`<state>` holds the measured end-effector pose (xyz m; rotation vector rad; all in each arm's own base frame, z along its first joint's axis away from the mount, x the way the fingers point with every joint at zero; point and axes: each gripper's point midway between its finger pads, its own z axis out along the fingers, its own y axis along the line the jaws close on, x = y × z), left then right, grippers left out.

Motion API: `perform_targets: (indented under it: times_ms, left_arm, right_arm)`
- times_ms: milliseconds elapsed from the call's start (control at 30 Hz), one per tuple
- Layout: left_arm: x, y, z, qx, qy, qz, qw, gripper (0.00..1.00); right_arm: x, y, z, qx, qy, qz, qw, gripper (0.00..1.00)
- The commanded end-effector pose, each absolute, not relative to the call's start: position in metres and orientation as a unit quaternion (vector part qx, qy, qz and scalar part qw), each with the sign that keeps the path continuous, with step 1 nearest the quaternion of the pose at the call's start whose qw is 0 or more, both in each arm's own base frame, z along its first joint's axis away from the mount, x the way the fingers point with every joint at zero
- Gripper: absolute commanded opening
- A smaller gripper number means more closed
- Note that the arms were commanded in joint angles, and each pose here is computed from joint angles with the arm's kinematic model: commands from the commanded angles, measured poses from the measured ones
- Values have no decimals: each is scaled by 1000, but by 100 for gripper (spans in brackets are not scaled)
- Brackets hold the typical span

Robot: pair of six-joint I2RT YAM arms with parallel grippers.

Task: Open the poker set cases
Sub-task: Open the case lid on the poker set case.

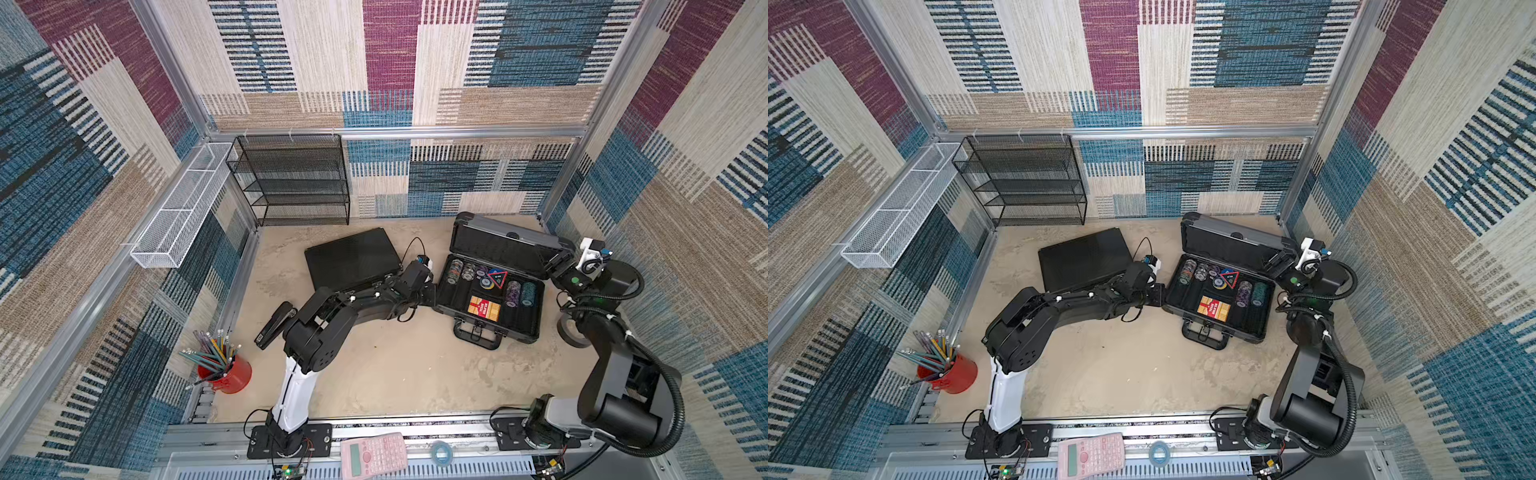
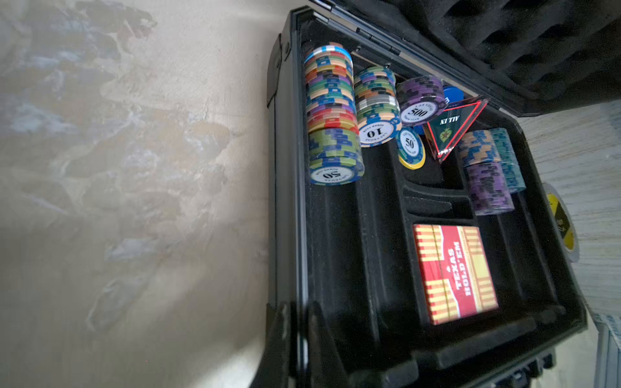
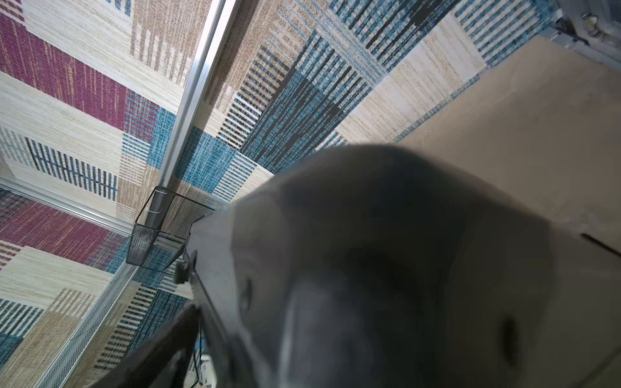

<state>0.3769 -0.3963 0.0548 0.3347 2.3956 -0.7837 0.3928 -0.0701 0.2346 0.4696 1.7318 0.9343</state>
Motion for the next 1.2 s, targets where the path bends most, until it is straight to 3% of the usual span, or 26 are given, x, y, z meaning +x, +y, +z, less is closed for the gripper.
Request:
perform_targets:
  times_ms: [0, 367, 867, 1167]
  left_arm:
    - [316, -363, 1, 122, 950, -251, 141, 0]
    - [306, -383, 6, 103, 933, -324, 117, 1]
    - [307, -402, 4, 43, 917, -383, 103, 11]
    - [308, -400, 6, 29, 915, -385, 117, 31]
  right_arm:
    - [401, -72, 231, 196, 734, 379, 529, 99]
    - [426, -73, 235, 185, 741, 359, 537, 99]
    - [416, -76, 210, 203, 760, 322, 526, 99]
    - [411, -75, 202, 207, 766, 313, 521, 99]
